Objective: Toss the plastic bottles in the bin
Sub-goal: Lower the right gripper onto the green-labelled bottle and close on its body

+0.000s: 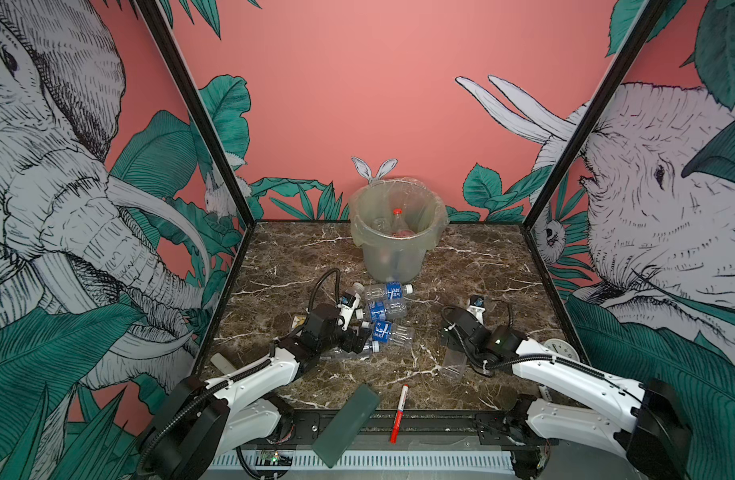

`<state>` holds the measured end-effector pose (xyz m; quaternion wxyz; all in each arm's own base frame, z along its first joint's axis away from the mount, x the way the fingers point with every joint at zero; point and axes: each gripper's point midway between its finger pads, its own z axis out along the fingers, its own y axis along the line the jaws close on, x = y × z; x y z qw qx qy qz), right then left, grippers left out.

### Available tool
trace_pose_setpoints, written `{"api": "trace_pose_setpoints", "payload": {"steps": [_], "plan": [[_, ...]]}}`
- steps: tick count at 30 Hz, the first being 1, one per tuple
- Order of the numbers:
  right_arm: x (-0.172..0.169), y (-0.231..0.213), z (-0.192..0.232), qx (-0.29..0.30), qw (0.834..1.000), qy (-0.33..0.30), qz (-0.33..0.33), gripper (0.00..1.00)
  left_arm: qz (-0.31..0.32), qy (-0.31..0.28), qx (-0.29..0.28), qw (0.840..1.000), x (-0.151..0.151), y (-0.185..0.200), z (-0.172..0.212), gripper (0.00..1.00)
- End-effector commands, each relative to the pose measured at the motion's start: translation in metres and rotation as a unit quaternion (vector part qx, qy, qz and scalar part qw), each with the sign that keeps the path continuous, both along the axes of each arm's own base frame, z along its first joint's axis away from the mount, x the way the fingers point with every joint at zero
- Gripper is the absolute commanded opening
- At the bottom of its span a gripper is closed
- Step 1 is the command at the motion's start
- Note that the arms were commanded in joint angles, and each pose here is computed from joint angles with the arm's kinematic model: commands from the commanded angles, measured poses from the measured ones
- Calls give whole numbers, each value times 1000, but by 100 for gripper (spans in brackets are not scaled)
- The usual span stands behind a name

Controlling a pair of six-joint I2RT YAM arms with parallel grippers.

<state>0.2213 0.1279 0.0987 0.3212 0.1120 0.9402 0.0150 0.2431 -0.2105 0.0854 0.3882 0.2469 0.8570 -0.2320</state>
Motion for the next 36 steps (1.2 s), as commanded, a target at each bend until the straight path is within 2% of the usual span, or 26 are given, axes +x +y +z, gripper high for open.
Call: {"api": "trace_pose_setpoints", "payload": {"steps": [1,19,36], "plan": [[-3,4,-8,18,1000,6,-17,99,0,-8,-6,1000,4,-3,10,96],[-20,6,-30,16,999,23,-36,98,-1,-7,-5,1000,3,-4,9,96],[-31,8,-44,9,998,40,-39,91,-1,-7,-6,1000,4,-4,9,95]]}}
